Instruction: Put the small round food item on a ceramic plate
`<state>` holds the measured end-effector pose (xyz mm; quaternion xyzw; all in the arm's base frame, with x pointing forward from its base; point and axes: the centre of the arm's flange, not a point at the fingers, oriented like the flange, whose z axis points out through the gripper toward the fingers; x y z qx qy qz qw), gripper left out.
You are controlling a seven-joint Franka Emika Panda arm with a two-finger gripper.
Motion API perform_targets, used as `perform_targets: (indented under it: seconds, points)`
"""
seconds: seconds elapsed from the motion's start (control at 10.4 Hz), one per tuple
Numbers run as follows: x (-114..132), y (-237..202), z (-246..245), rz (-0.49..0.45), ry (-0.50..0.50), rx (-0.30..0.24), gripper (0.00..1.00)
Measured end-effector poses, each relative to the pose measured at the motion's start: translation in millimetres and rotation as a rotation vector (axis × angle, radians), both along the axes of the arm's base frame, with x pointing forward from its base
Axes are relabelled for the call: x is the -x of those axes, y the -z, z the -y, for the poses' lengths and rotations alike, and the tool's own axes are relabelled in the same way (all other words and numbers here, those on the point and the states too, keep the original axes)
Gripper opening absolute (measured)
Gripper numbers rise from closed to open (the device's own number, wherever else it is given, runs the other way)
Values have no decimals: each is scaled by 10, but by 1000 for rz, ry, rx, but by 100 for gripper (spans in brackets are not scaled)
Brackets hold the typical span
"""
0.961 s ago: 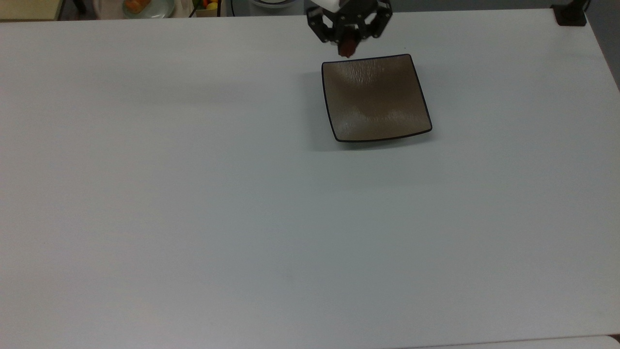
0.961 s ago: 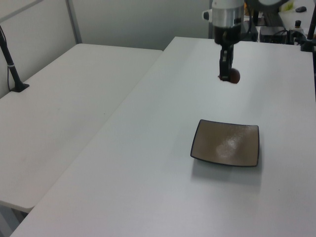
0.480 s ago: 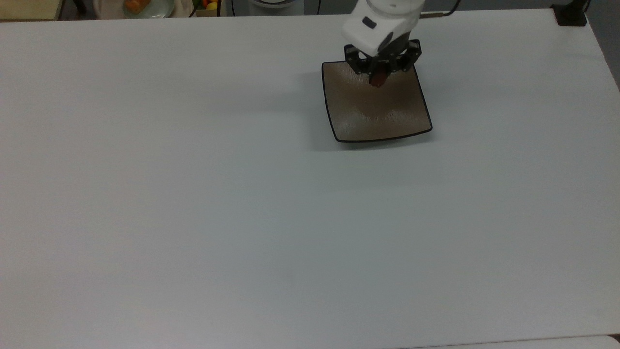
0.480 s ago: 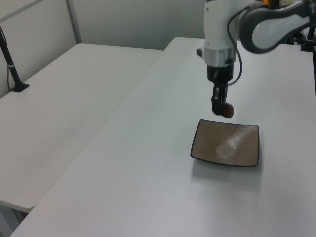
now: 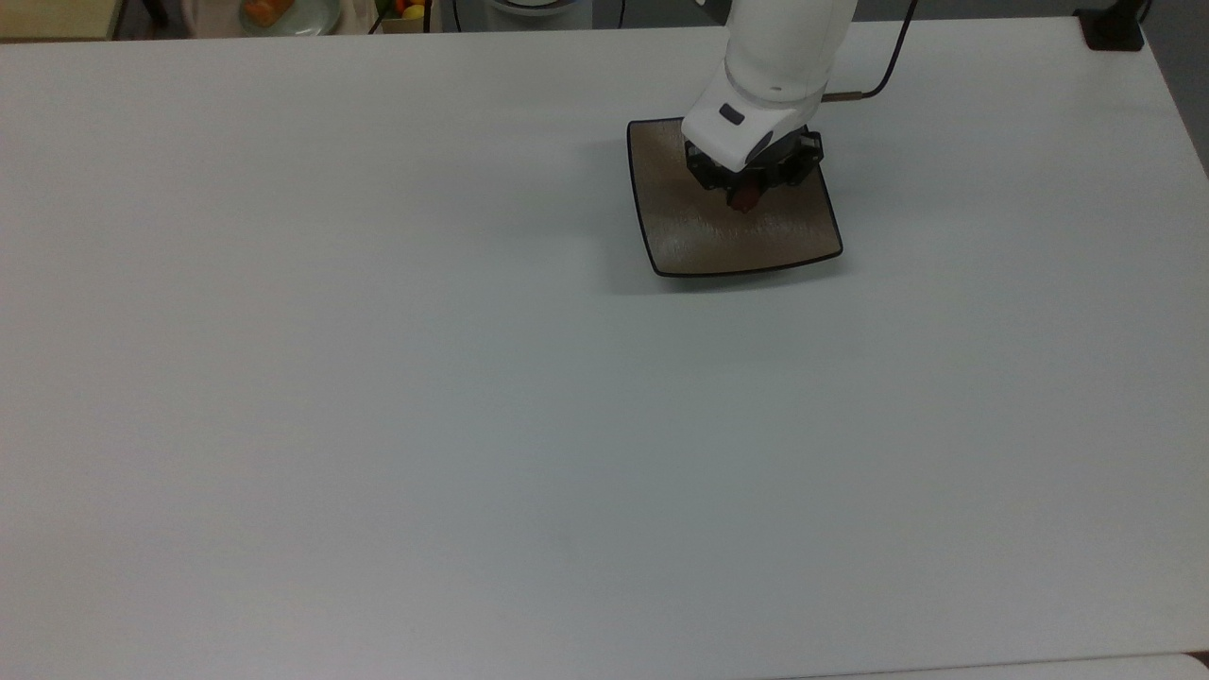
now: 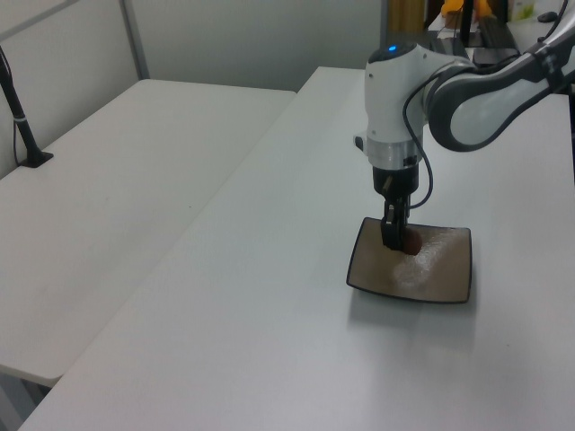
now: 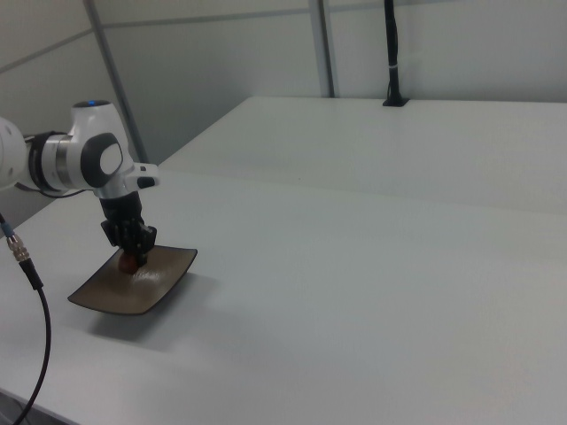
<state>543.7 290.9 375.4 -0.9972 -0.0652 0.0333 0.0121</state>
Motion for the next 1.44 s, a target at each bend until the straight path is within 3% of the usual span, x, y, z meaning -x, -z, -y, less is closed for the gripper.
perform_targets:
  seconds: [0.38,0.58,0.67,0.77,1.06,1.25,1.44]
  points:
    - [49,309,33,-1,-7,15,26]
    - [47,346,34,-6,-8,17,32]
    - [47,351,35,-6,-7,18,38]
    - [45,351,37,-6,-7,18,57]
    - [23,323,55,-1,-2,16,100]
    - [-24,55,77,40,5,-1,100]
    - [-56,-769,349,69,44,0,100]
